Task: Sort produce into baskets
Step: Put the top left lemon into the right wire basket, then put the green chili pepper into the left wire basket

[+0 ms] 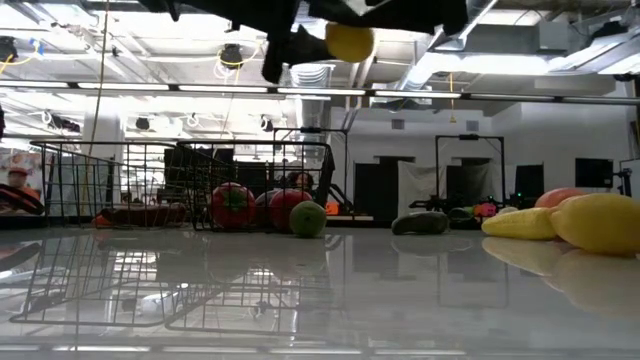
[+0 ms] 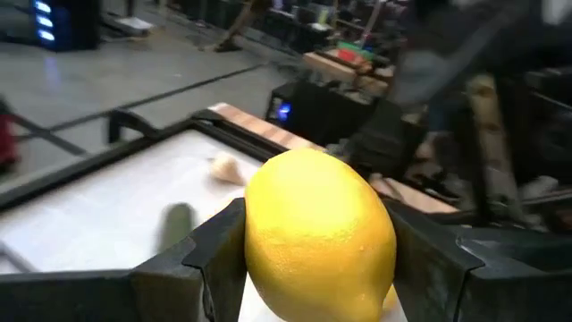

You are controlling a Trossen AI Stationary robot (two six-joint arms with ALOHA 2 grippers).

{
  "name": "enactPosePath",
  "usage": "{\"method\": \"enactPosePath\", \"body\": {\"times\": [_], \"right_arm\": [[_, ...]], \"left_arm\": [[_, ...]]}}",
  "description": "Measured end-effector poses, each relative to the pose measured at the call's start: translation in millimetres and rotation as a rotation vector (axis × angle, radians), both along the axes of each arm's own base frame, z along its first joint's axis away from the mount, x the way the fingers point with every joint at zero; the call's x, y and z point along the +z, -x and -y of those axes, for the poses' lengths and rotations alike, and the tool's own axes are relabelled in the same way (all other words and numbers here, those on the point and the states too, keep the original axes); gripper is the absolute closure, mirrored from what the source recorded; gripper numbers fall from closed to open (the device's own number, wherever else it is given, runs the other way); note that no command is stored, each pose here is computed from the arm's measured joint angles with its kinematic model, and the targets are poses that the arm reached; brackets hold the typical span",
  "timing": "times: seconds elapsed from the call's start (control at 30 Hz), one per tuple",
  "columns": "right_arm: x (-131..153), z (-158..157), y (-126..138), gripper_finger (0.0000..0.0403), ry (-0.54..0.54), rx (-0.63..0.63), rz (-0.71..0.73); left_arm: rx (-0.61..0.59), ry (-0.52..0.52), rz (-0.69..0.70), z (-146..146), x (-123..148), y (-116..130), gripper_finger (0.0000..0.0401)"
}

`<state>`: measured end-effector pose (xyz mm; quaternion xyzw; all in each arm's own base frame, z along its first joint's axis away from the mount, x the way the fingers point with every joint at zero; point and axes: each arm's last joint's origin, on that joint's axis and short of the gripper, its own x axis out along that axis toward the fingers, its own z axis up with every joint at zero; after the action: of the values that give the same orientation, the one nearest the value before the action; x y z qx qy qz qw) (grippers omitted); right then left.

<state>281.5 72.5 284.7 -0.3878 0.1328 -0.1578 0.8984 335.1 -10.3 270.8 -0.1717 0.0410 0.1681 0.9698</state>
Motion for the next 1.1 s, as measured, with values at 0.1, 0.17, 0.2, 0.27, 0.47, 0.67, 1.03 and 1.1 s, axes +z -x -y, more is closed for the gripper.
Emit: {"method": "enactPosePath", "body": {"times": [0.1, 0.17, 0.2, 0.27, 0.47, 0.67, 1.03, 1.1], "right_arm": [[-1, -5, 2, 0.0006, 0.016, -0.028, -0.011], [-1, -8, 4, 0.0007, 0.022, -0.037, -0.018], [-2, -9, 5, 0.0007, 0.025, -0.039, -0.023], [-3, -10, 7, 0.0007, 0.016, -0.061, -0.028], [-13, 2, 12, 0.0008, -0.122, -0.128, -0.087], [-27, 29, 11, 0.0008, -0.343, -0.139, -0.178], [-35, 48, 11, 0.0008, -0.531, -0.121, -0.246], [-36, 47, 11, 0.0008, -0.55, -0.111, -0.257]], "left_arm": [[0.038, -0.035, -0.022, -5, 8, 10, 0.0194], [0.063, -0.056, -0.052, -8, 13, 17, 0.0194], [0.079, -0.067, -0.078, -10, 14, 20, 0.0194], [0.124, -0.091, -0.125, -14, 15, 27, 0.0194], [0.3, -0.228, -0.387, -20, 2, 43, 0.0193], [0.361, -0.165, -0.533, -34, -13, 53, 0.0174], [0.321, -0.21, -0.616, -43, -16, 56, 0.0073], [0.299, -0.233, -0.629, -42, -16, 55, 0.0063]]}}
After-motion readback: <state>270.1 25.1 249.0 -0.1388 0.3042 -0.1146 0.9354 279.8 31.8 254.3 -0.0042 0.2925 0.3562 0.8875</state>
